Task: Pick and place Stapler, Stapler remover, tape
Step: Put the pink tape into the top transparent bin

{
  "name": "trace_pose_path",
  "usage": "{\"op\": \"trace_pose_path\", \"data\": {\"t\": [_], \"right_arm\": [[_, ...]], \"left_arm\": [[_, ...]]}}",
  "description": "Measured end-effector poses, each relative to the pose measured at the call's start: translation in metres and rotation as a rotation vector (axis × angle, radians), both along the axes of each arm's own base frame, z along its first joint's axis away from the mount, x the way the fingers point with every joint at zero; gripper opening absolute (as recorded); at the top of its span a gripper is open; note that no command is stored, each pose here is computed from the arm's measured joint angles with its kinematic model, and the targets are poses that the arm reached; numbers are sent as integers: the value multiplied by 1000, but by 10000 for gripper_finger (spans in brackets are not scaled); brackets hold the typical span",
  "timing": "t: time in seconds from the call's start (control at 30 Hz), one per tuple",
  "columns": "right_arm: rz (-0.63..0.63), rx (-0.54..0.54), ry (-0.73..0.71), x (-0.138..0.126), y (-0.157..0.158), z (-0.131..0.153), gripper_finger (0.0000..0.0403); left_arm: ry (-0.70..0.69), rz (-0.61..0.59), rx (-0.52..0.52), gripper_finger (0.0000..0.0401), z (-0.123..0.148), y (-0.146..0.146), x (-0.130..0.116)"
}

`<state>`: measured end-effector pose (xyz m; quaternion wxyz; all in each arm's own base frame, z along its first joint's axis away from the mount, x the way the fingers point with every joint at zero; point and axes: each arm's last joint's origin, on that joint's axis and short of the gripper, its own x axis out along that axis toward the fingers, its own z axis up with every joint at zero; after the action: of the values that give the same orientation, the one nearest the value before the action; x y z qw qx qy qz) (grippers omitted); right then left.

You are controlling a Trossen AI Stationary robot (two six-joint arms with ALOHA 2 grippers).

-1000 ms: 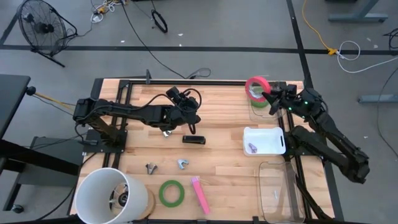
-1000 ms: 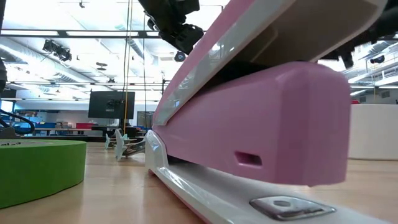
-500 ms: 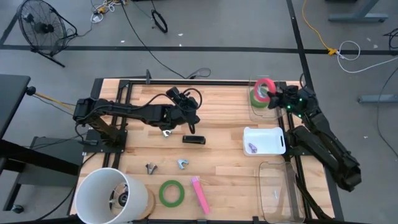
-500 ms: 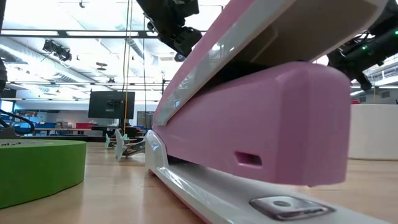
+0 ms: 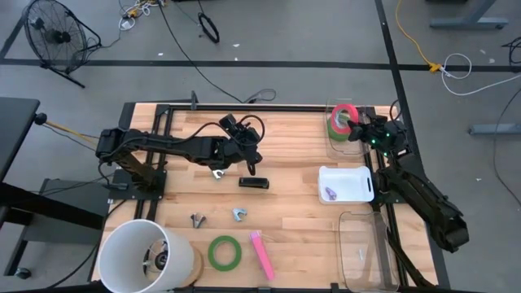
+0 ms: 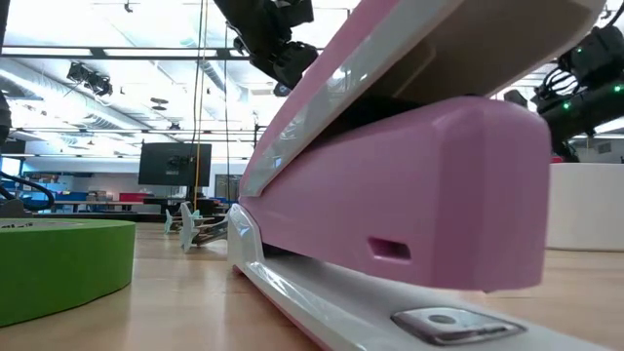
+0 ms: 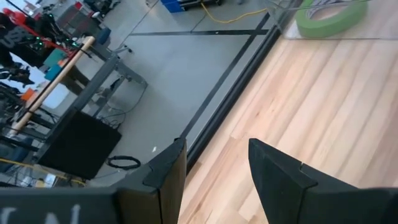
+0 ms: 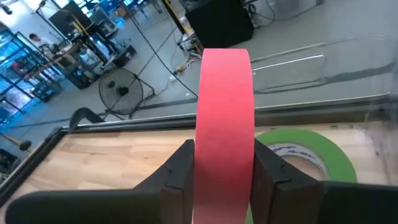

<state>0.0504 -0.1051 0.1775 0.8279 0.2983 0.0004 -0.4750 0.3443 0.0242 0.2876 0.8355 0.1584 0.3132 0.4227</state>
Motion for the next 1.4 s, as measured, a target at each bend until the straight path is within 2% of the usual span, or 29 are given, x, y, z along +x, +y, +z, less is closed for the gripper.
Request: {"op": "trace_pose_path", "data": {"t": [0.27, 0.53, 0.87, 0.93, 1.07, 1.17, 1.27, 1.4], "right_arm": [[-52, 2, -16, -5, -3, -10, 89], [-65, -21, -134, -6, -4, -27, 89], [-51, -16, -113, -6, -4, -28, 90], [-49, -21, -107, -6, -4, -28, 120], [-59, -41, -99, -6, -4, -27, 225], [-60, -74, -97, -6, -5, -24, 285], [-59, -121, -119, -6, -5, -19, 317], [-66, -176, -154, -6, -6, -10, 323]], "left_arm": [[-18, -9, -25, 177, 0, 0, 0], [-18, -9, -24, 177, 0, 0, 0], [-22, -8, -27, 177, 0, 0, 0], [-22, -7, -27, 177, 0, 0, 0], [-22, -7, -27, 177, 0, 0, 0], [-22, -7, -27, 177, 0, 0, 0], [-23, -7, -27, 177, 0, 0, 1], [-26, -7, -27, 177, 0, 0, 1]]}}
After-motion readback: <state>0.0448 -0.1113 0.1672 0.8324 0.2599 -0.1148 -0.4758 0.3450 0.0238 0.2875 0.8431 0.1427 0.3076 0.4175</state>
